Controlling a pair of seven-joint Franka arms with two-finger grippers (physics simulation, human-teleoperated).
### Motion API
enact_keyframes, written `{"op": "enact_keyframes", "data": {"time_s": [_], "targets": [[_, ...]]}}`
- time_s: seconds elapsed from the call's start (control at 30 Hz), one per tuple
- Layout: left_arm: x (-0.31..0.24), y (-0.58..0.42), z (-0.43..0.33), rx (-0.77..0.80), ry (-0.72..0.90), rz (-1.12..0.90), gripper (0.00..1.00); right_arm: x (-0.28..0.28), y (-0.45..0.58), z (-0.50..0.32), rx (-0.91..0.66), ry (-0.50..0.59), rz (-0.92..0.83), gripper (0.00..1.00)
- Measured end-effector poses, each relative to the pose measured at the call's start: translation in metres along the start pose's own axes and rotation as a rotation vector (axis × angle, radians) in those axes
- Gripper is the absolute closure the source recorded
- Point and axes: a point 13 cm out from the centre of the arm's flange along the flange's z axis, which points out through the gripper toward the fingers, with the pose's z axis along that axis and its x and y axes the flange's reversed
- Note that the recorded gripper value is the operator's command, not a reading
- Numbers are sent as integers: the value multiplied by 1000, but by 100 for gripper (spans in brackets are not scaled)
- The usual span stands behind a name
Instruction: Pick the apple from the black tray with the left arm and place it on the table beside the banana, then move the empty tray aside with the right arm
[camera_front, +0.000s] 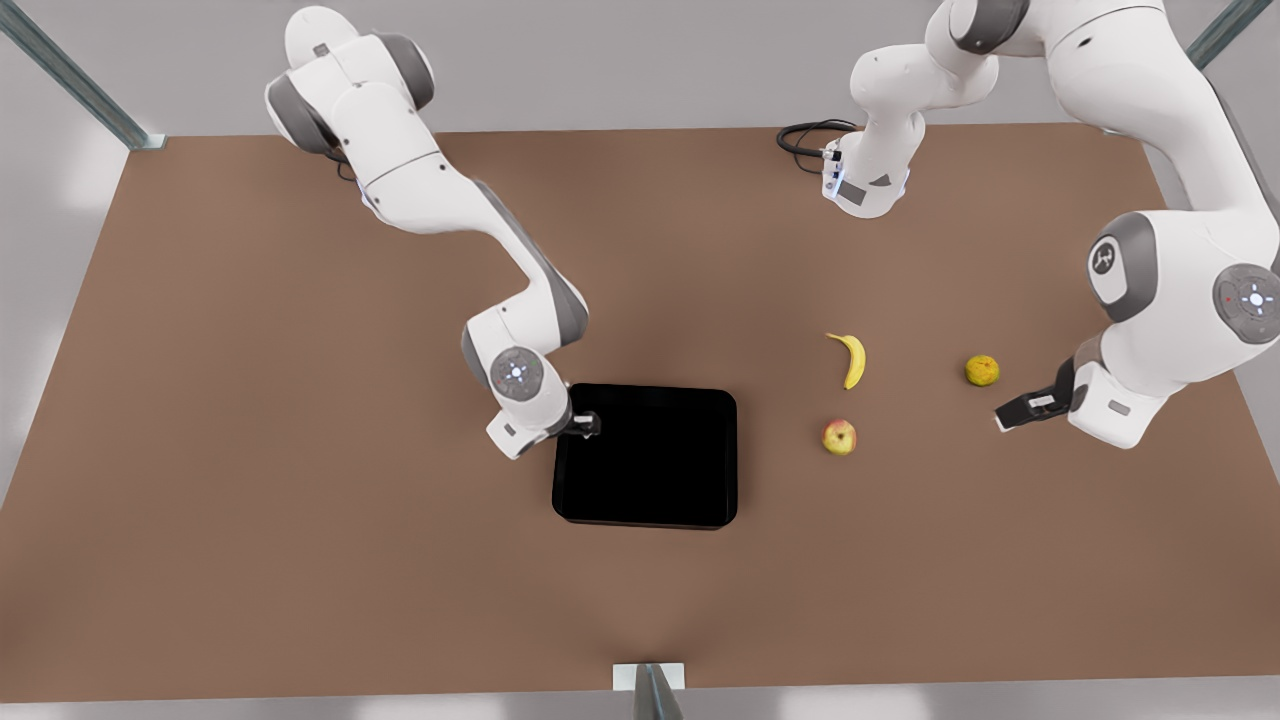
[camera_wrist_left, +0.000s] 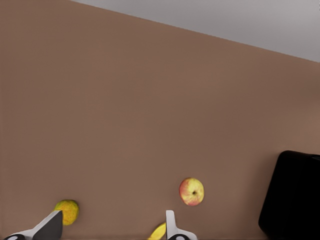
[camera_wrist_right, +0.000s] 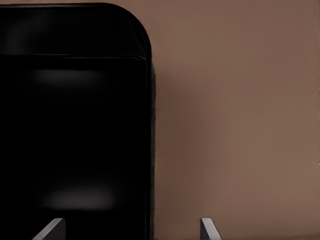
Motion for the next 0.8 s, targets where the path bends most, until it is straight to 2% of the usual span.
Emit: {"op": "enact_keyframes", "data": {"time_s": [0.1, 0.17, 0.23, 0.3, 0.37, 0.6, 0.63, 0.7, 0.8], "targets": [[1, 0, 2, 0, 8, 35, 0, -18, -11, 11, 23, -19, 43, 0], [2, 1, 2, -2, 11, 57, 0, -25, -11, 19, 31, -26, 63, 4], [3, 5, 4, -4, 17, 70, 0, -26, -13, 26, 38, -25, 82, 17], [3, 8, 5, -3, 22, 82, 0, -26, -13, 28, 39, -25, 100, 36], [4, 8, 6, -2, 25, 96, 0, -28, -16, 29, 40, -25, 119, 47], [5, 4, 8, -2, 32, 143, 0, -25, -11, 31, 33, -20, 156, 47], [5, 3, 8, -1, 32, 148, 0, -24, -10, 32, 33, -19, 160, 48], [5, 3, 9, -1, 33, 157, 0, -23, -4, 36, 27, -16, 163, 57], [5, 3, 10, -2, 34, 168, 0, -23, -1, 38, 22, -17, 171, 59]]}}
